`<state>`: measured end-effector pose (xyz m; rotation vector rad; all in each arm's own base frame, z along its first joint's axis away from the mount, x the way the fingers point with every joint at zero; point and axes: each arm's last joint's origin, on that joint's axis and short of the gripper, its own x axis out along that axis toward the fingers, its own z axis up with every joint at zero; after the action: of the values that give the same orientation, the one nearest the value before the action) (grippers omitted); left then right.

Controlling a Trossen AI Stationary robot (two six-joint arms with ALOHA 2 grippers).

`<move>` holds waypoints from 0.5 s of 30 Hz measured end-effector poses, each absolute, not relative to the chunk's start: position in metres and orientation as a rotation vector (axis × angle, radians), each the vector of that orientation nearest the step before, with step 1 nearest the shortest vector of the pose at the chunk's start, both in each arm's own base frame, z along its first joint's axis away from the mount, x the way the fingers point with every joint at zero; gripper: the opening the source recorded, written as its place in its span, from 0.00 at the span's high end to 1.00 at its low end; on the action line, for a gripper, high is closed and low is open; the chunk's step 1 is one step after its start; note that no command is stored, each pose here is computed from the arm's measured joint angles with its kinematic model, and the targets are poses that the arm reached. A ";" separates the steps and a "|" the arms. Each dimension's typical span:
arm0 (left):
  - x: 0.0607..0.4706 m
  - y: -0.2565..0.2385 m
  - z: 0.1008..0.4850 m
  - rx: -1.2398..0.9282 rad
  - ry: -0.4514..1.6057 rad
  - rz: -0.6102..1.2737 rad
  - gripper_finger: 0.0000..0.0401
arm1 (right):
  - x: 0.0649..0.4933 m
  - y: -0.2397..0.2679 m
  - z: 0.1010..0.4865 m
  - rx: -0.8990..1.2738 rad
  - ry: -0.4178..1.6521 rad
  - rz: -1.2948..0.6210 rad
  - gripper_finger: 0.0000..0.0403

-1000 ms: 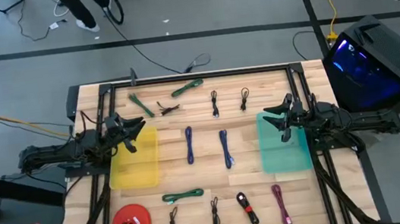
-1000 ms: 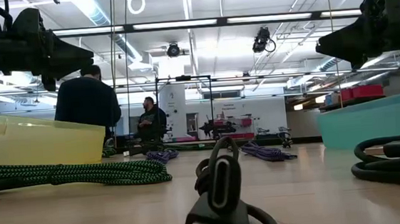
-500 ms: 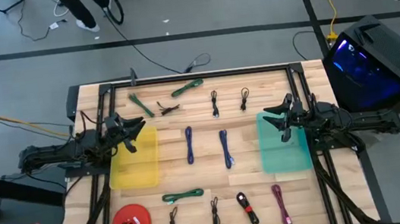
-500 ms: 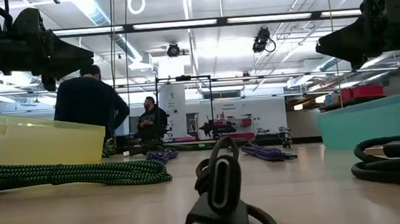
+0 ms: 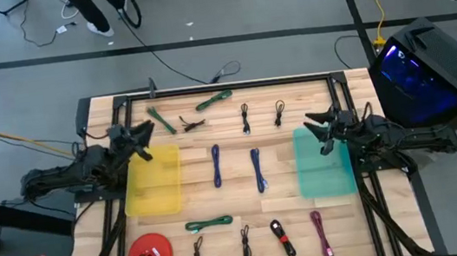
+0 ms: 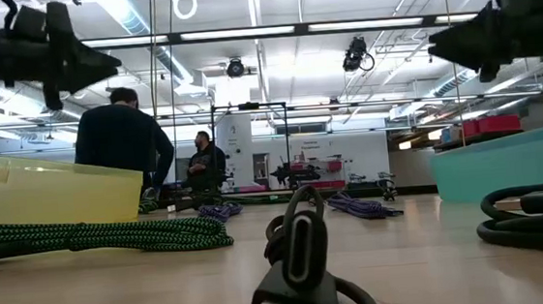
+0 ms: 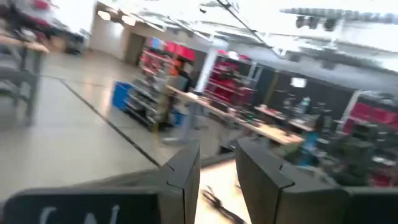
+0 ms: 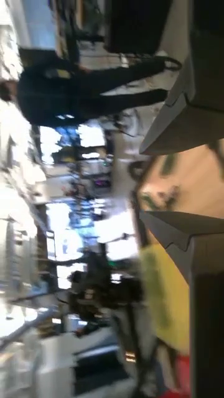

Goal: Pick & Place USB Port
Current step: Put the top left green and black charger cable into the light green bin

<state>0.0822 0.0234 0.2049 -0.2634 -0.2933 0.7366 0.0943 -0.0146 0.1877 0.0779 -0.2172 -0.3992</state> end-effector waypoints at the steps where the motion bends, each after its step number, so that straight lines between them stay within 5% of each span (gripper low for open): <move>1: 0.081 0.026 0.210 -0.244 -0.263 0.780 0.74 | 0.094 -0.015 0.191 0.092 -0.251 -0.396 0.60; 10: 0.101 0.055 0.233 -0.103 0.203 1.016 0.74 | 0.090 -0.014 0.201 0.248 -0.391 -0.363 0.60; 15: 0.125 0.093 0.250 -0.354 0.292 1.092 0.74 | 0.093 -0.014 0.194 0.238 -0.318 -0.347 0.60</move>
<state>0.1248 0.0927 0.2499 -0.3541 0.2917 1.0918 0.0928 -0.0138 0.1945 0.2378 -0.3182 -0.3473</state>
